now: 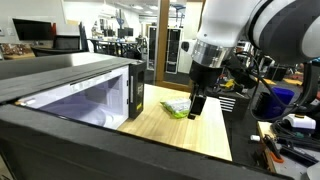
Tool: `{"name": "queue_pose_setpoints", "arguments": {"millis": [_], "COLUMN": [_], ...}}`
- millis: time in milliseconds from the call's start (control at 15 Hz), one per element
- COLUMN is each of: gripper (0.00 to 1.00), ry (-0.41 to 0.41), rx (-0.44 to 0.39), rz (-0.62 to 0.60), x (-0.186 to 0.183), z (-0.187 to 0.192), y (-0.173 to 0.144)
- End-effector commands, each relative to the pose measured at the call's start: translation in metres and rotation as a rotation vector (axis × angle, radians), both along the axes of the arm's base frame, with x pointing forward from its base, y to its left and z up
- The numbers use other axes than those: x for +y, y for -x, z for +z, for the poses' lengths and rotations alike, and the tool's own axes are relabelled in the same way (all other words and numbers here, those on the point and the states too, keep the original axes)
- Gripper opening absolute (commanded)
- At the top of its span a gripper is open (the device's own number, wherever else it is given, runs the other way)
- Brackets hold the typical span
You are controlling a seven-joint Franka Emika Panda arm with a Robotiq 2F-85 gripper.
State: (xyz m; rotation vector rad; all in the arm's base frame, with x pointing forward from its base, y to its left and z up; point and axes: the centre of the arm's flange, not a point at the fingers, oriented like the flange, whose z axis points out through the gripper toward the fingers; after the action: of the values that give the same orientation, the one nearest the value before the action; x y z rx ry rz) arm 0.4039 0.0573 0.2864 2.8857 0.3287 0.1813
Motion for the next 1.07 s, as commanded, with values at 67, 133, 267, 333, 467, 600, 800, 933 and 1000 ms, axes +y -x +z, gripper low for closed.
{"name": "queue_pose_setpoints", "arguments": {"millis": [67, 133, 267, 333, 467, 600, 800, 933, 1000], "gripper": [1.0, 1.0, 1.0, 1.0, 1.0, 1.0, 1.0, 1.0, 1.0], "ry": [0.052, 0.069, 0.107, 0.127, 0.165, 0.201, 0.241, 0.248, 0.239], "rx": [-0.03, -0.026, -0.014, -0.002, 0.021, 0.049, 0.08, 0.085, 0.076], "rz": [-0.027, -0.018, 0.017, 0.046, 0.1, 0.157, 0.229, 0.258, 0.261], "x": [-0.038, -0.048, -0.066, -0.074, -0.088, -0.098, -0.112, -0.12, -0.124], "z": [-0.011, -0.013, -0.019, -0.023, -0.033, -0.042, -0.055, -0.061, -0.062], "y": [0.002, 0.0, -0.001, -0.001, 0.001, 0.001, -0.004, -0.009, -0.013]}}
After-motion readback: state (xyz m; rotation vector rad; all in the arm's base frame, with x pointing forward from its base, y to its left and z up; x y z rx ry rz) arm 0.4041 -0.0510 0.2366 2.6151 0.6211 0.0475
